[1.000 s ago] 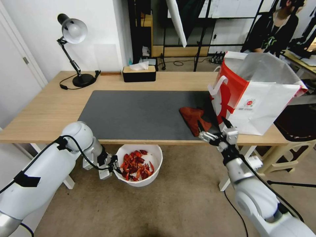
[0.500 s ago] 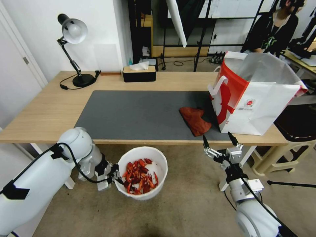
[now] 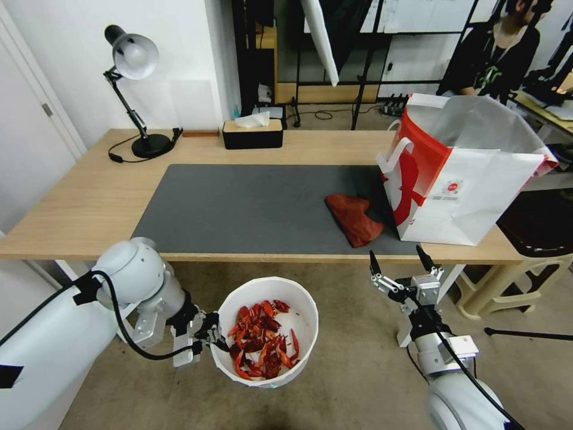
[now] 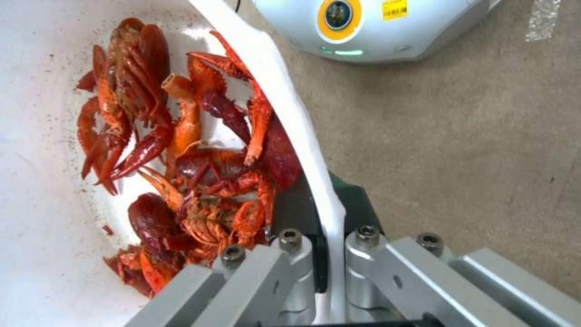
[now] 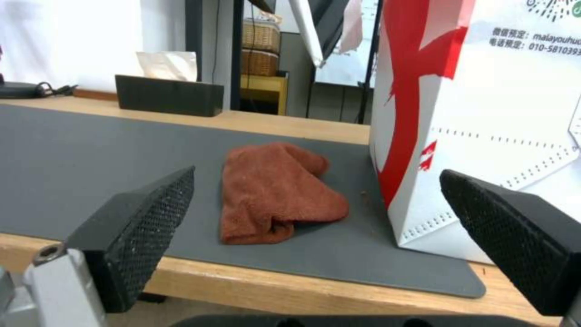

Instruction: Sweep shrimp from table into container with towel, then put container into takeout bag.

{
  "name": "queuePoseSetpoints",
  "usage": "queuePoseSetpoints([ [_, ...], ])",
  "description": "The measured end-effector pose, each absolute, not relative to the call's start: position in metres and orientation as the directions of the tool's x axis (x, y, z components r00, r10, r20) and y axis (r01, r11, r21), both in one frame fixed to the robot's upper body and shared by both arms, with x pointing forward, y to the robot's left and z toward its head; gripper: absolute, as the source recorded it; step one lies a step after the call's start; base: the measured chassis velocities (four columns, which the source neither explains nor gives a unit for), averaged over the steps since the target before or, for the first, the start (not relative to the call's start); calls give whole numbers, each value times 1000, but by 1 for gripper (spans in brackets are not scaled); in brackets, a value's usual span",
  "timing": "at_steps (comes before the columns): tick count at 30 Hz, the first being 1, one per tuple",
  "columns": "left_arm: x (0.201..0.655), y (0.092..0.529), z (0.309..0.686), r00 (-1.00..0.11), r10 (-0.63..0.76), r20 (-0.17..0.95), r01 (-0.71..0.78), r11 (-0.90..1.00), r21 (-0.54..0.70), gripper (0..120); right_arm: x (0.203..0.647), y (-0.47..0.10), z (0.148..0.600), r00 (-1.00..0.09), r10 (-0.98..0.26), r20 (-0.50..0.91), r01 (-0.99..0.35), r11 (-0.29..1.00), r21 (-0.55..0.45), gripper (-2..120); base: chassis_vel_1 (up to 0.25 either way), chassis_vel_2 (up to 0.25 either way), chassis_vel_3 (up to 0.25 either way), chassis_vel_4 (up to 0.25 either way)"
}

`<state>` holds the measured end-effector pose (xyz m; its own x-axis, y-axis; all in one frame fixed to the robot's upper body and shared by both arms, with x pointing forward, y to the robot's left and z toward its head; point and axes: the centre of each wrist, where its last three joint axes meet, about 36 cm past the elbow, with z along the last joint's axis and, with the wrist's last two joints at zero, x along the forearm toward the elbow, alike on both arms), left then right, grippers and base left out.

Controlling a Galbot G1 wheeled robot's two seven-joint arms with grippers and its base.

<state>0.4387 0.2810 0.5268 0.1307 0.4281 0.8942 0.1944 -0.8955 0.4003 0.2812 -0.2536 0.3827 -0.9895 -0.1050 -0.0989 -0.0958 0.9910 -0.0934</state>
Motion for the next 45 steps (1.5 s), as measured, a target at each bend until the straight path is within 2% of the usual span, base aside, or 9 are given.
queuePoseSetpoints([
  [15, 457, 288, 578, 75, 452, 889, 200, -880, 430, 0, 277, -253, 383, -988, -117, -100, -108, 990, -94, 100, 0, 0, 0, 0],
  [17, 467, 290, 599, 47, 469, 882, 200, -869, 452, 0, 275, -253, 383, -988, -118, -100, -108, 990, -92, 100, 0, 0, 0, 0],
  [31, 510, 295, 646, -35, 524, 851, 198, -831, 520, 0, 276, -248, 383, -987, -121, -104, -113, 990, -81, 100, 0, 0, 0, 0],
  [39, 541, 280, 682, -89, 526, 846, 161, -830, 533, 0, 278, -247, 382, -987, -122, -104, -114, 990, -80, 100, 0, 0, 0, 0],
  [45, 559, 265, 696, -98, 525, 846, 144, -833, 534, 0, 277, -246, 381, -987, -125, -101, -118, 990, -77, 100, 0, 0, 0, 0],
])
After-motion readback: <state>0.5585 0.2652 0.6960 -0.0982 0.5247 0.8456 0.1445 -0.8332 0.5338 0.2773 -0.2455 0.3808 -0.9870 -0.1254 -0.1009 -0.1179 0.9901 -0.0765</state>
